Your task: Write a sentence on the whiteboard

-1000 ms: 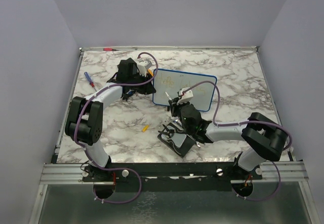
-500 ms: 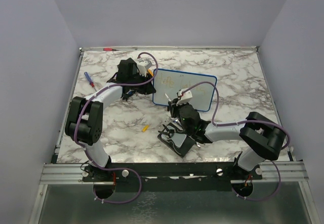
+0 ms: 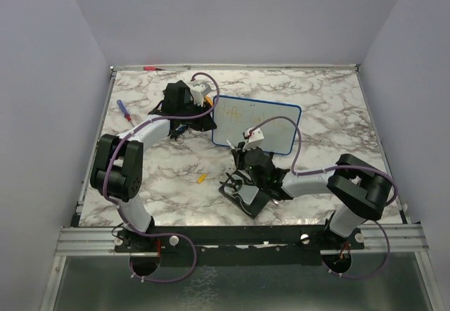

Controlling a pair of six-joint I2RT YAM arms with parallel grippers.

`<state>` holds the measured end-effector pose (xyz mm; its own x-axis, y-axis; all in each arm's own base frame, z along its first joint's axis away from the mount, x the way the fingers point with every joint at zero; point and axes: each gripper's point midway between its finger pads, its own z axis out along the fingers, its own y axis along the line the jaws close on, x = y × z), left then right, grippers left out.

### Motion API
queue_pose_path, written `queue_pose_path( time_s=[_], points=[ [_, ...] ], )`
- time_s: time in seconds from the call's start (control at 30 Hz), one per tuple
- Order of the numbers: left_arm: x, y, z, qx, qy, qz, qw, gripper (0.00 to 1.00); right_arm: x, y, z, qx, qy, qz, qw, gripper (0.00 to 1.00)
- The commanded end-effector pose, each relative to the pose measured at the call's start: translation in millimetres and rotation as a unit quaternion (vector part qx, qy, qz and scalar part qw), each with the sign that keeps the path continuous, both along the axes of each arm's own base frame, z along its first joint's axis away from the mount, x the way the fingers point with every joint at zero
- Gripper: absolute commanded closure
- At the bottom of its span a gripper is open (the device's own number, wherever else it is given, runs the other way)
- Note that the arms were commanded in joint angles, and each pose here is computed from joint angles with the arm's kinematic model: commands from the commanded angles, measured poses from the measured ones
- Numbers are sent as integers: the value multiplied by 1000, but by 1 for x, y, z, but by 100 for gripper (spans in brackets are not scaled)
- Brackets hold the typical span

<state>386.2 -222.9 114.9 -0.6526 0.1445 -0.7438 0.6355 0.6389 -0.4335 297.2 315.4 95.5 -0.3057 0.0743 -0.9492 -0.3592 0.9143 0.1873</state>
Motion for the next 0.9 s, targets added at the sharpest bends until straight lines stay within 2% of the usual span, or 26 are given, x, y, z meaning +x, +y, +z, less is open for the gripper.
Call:
queue_pose_path(
  time_s=[0.0,0.43,0.87],
  points=[
    [8,-2,13,-2,-25,1,1000,75,-13,5,-22,-6,35,11,999,100],
    [8,-3,14,-3,-26,1,1000,75,-10,-14,-23,-18,30,-39,999,100],
    [8,-2,13,-3,-26,1,1000,75,-10,3,-13,-10,12,4,1000,100]
  ],
)
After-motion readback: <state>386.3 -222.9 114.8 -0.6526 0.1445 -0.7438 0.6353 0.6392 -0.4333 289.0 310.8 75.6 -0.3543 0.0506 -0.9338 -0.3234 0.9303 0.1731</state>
